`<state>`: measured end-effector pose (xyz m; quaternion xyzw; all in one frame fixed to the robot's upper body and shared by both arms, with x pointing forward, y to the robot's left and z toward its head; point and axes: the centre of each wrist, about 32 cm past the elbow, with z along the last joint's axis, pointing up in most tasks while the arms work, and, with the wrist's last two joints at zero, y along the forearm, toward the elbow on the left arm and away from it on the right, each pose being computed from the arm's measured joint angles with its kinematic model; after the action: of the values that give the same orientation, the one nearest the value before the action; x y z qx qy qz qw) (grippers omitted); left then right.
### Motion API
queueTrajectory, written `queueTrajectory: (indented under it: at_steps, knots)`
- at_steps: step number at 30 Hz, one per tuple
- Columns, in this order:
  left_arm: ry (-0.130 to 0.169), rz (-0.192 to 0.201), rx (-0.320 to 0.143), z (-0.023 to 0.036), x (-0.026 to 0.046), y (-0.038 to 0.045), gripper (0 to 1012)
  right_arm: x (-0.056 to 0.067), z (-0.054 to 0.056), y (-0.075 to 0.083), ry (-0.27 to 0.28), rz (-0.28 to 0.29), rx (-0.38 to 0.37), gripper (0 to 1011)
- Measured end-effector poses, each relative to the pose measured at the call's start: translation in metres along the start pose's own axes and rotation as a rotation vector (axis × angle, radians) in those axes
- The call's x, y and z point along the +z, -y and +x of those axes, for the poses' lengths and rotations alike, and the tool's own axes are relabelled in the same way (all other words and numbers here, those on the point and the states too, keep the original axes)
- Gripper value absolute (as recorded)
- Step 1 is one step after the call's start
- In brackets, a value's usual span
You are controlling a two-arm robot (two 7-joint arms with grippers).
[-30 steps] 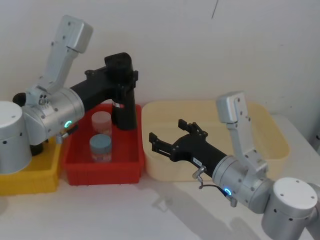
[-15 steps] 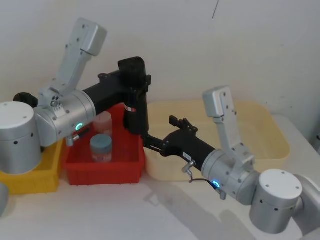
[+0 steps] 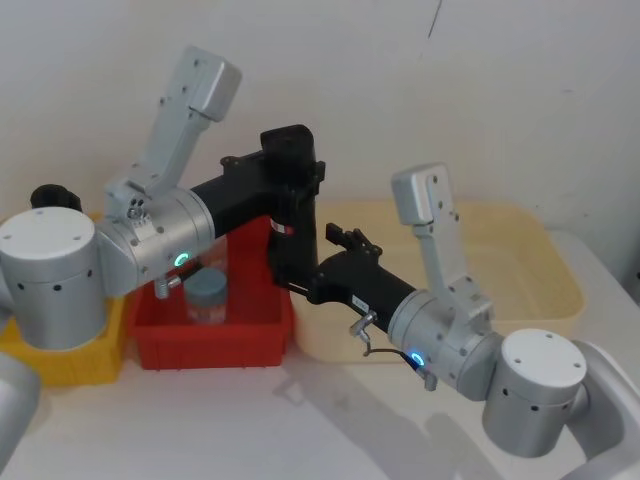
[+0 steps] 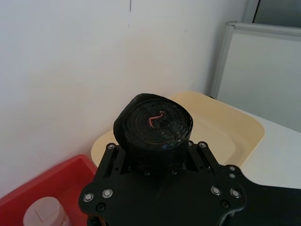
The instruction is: Pick up the garbage bag with the one hand and transfer it to the other hand.
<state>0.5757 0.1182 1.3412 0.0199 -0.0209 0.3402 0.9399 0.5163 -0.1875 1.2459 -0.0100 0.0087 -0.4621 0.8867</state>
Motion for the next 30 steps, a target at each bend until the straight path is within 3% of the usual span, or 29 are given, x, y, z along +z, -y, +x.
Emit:
queueTrajectory:
  at_steps: [16, 22, 25, 30]
  knots:
    - [-0.013, 0.004, -0.012, -0.0041, -0.0060, 0.0077, 439, 0.002, -0.013, -0.015, -0.080, 0.004, 0.012, 995]
    - [-0.016, 0.005, -0.014, -0.0048, -0.0071, 0.0089, 439, 0.003, -0.015, -0.017, -0.096, 0.004, 0.013, 889]
    - [-0.017, 0.004, -0.014, -0.0050, -0.0075, 0.0093, 439, 0.003, -0.016, -0.018, -0.102, 0.004, 0.013, 783]
    - [-0.018, 0.004, -0.014, -0.0053, -0.0078, 0.0099, 439, 0.003, -0.017, -0.019, -0.110, 0.003, 0.014, 717]
